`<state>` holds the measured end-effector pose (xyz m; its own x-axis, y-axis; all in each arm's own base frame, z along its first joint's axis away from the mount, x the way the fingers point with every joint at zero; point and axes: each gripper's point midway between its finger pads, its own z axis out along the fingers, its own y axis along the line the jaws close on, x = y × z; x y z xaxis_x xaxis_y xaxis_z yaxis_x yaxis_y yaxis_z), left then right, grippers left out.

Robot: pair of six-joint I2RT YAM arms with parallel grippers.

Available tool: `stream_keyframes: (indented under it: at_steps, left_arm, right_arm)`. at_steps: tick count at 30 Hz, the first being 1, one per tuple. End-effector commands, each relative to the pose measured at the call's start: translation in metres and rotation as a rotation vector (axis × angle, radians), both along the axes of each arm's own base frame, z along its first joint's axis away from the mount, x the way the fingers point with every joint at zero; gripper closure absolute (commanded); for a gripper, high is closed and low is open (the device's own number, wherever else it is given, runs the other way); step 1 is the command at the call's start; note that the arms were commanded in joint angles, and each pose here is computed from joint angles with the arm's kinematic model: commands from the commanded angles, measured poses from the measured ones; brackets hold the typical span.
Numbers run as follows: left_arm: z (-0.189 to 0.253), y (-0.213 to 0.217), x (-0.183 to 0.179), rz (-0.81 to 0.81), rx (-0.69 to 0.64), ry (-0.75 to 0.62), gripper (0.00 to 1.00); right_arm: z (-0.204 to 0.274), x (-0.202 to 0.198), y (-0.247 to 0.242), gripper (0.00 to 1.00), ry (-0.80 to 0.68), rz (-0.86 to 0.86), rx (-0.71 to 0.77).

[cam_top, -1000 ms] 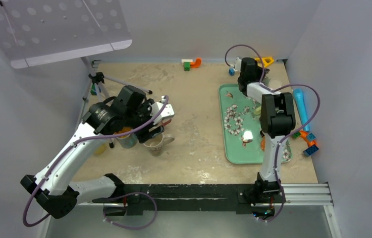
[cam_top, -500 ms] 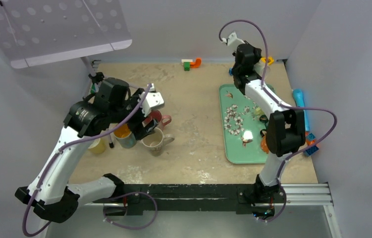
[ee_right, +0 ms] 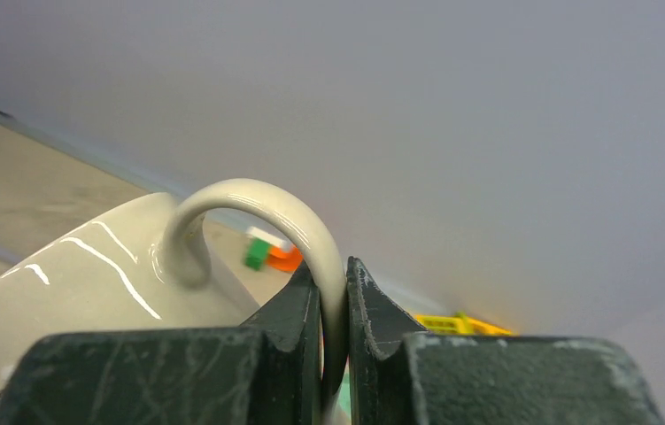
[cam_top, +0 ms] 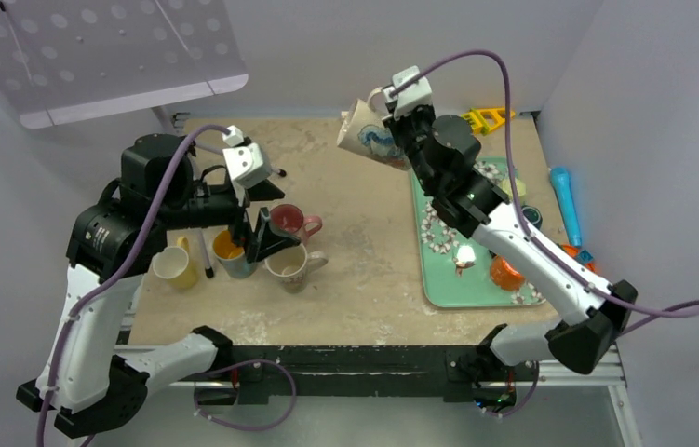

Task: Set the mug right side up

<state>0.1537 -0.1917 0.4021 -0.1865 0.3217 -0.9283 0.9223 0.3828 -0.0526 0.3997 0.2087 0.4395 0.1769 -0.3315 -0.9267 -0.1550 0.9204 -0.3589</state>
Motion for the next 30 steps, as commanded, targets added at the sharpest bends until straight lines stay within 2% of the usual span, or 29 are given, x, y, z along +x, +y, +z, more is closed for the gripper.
stream_keyframes:
  at_steps: [1,5,10,17,19,26,27,29,30]
  left_arm:
    - [0.044,-0.012,-0.012,-0.045,-0.153,-0.025,0.00]
    - [0.051,-0.017,-0.012,-0.072,-0.180,-0.017,0.00]
    - [0.043,-0.028,0.002,-0.081,-0.181,0.012,0.00]
    - [0.014,-0.036,0.033,-0.015,-0.119,0.103,0.03]
    - [0.006,-0.038,0.037,-0.010,-0.106,0.116,0.14]
    - [-0.006,-0.038,0.032,-0.050,-0.062,0.153,0.92]
    - [-0.010,-0.033,0.031,-0.036,-0.039,0.148,1.00]
    - [-0.018,-0.018,0.037,0.036,0.035,0.113,1.00]
    - [-0.022,-0.010,0.035,0.055,0.072,0.104,1.00]
  right_arm:
    - [0.035,-0.052,0.035,1.00,-0.017,0.295,0.356]
    - [0.032,-0.084,0.060,1.00,0.036,0.456,0.472]
    - [0.024,-0.112,0.098,1.00,0.134,0.627,0.550]
    - [0.033,-0.132,0.122,1.00,0.159,0.737,0.602]
    - [0.033,-0.136,0.129,1.00,0.165,0.761,0.602]
    - [0.012,-0.131,0.148,1.00,0.227,0.785,0.580]
    - [0.010,-0.130,0.150,1.00,0.232,0.785,0.577]
    - [0.006,-0.129,0.151,1.00,0.237,0.779,0.556]
    - [0.005,-0.128,0.151,0.95,0.242,0.775,0.540]
